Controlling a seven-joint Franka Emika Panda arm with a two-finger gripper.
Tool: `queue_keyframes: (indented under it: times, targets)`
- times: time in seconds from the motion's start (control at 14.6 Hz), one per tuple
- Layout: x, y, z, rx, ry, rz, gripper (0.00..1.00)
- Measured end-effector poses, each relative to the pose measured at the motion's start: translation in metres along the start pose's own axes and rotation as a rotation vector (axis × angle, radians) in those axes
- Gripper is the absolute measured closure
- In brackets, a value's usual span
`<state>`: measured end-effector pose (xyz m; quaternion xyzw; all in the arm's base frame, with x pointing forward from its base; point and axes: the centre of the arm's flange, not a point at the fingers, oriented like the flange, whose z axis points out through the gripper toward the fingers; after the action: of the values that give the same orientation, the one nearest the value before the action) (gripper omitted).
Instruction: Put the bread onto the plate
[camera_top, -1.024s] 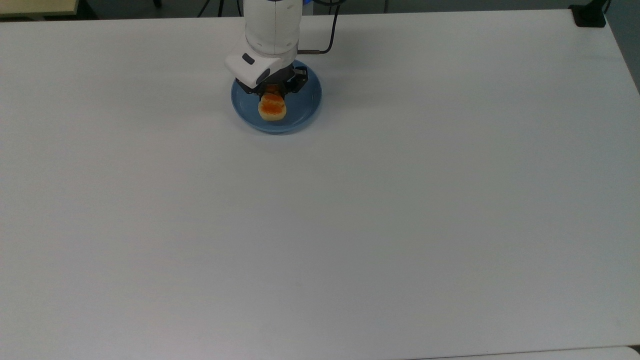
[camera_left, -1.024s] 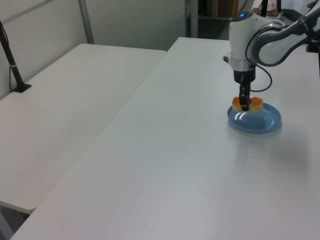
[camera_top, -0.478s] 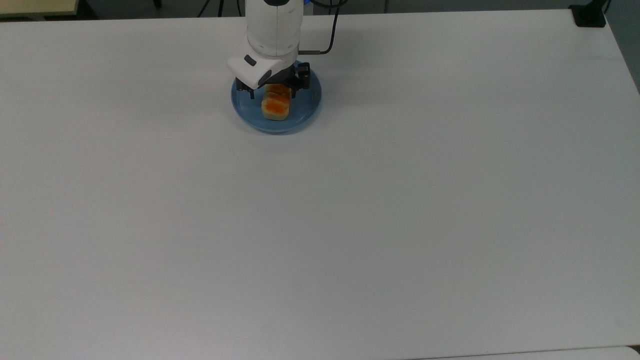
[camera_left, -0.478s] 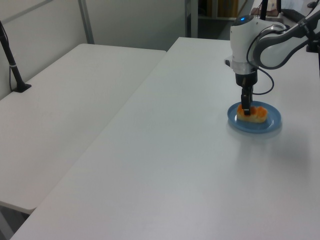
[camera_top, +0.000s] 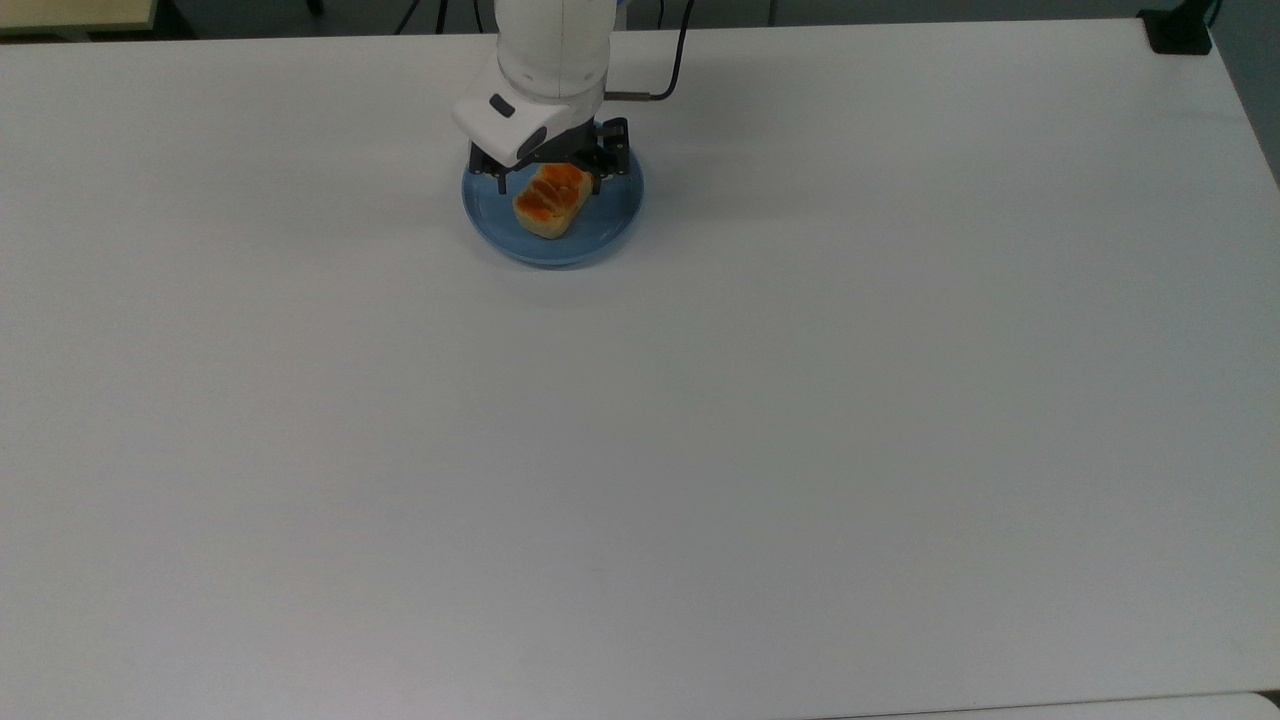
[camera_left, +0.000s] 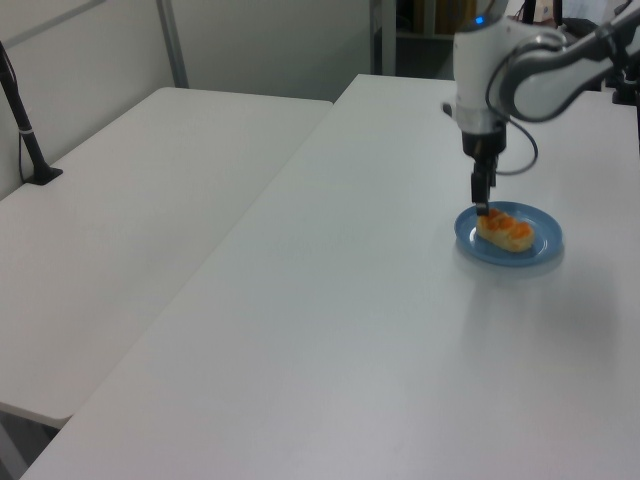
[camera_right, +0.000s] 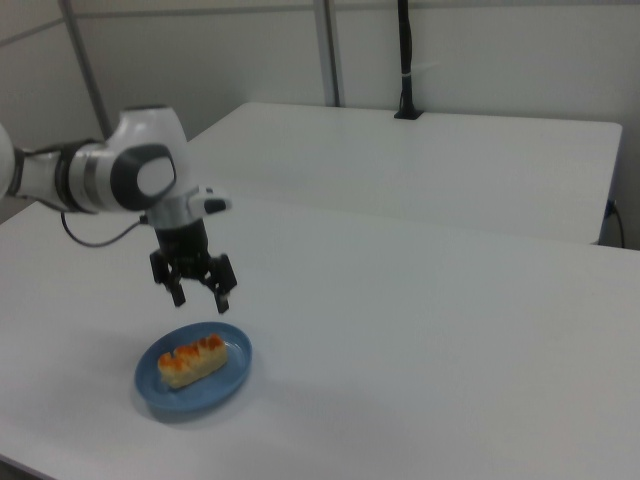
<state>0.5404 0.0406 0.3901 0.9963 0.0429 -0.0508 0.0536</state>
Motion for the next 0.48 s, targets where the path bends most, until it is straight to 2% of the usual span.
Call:
queue_keyframes:
  times: [0.2,0.48]
  targets:
    - [0.010,0.004,-0.062,-0.007,0.020,0.013,0.00]
    - [0.008,0.013,-0.132,-0.011,0.042,0.031,0.00]
